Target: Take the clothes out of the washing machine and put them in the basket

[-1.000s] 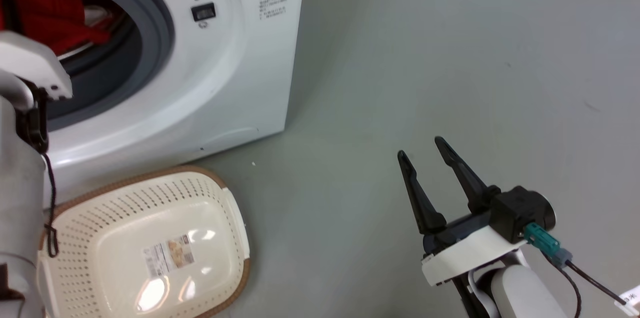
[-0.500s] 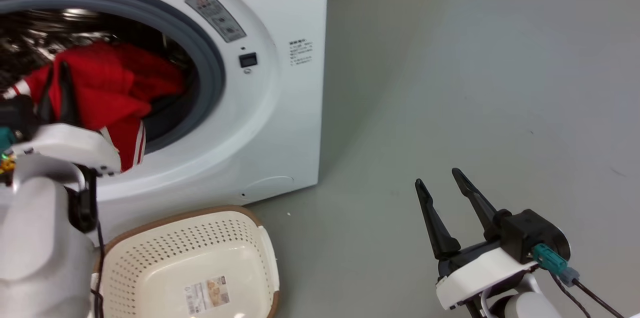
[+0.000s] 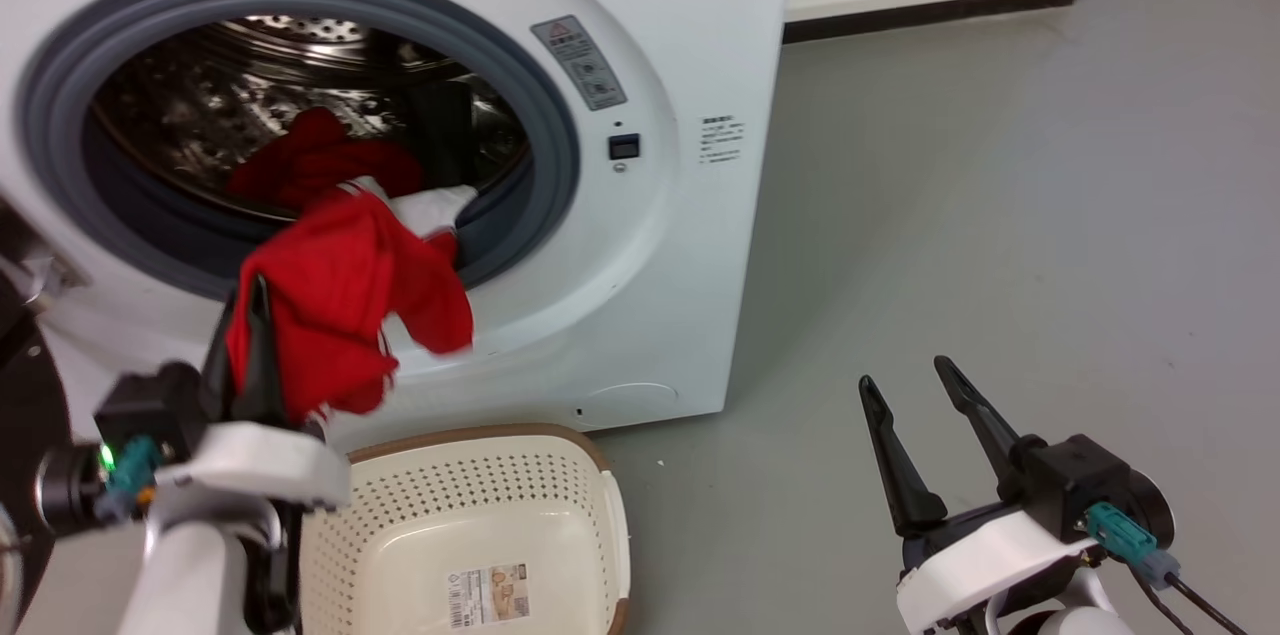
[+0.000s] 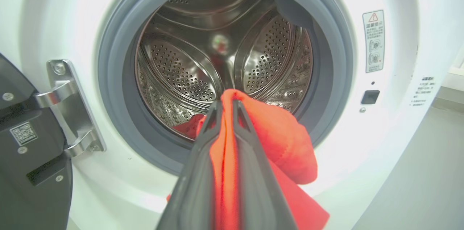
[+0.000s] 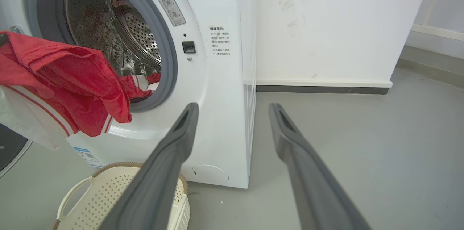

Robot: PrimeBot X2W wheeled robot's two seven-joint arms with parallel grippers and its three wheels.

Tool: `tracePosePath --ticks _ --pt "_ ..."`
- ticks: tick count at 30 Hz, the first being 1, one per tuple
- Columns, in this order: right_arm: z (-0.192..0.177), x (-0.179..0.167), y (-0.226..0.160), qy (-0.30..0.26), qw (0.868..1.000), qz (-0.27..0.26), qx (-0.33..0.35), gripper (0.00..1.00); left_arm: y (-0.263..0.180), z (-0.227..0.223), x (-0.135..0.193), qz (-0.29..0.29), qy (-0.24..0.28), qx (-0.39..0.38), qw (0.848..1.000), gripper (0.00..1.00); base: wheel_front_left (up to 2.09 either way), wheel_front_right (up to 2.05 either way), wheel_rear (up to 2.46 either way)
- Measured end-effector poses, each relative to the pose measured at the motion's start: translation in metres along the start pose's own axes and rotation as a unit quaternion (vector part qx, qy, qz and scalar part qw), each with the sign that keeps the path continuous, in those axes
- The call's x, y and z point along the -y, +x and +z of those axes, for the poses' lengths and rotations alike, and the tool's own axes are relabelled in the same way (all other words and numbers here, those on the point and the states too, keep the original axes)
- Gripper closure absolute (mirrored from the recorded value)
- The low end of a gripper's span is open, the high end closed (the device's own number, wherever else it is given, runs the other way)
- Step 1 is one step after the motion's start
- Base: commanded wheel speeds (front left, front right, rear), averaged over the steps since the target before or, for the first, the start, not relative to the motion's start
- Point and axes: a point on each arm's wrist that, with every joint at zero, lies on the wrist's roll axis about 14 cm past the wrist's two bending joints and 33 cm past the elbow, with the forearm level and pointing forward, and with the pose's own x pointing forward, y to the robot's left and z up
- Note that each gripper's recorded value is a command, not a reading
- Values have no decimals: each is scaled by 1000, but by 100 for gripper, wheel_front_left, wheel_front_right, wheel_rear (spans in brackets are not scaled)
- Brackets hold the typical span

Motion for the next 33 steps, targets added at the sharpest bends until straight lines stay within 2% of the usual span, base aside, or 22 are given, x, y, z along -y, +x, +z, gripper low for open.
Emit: tracePosePath --ticks 7,12,20,29,33 --pt "1 -14 5 -1 1000 23 -3 0 -58 -33 0 17 -19 -64 998 100 0 0 0" --pt "-1 -24 11 -5 999 40 -6 0 -99 -73 9 19 -39 -139 989 100 0 0 0" --pt "-12 -29 26 -4 998 52 -25 0 -145 -152 35 11 -77 -275 958 100 0 0 0" --pt "-32 -16 53 -4 998 42 -44 0 -150 -225 43 9 -92 -380 920 100 0 0 0" --pt "-47 -8 67 1 998 35 -55 0 -130 -252 36 10 -83 -403 912 100 0 0 0"
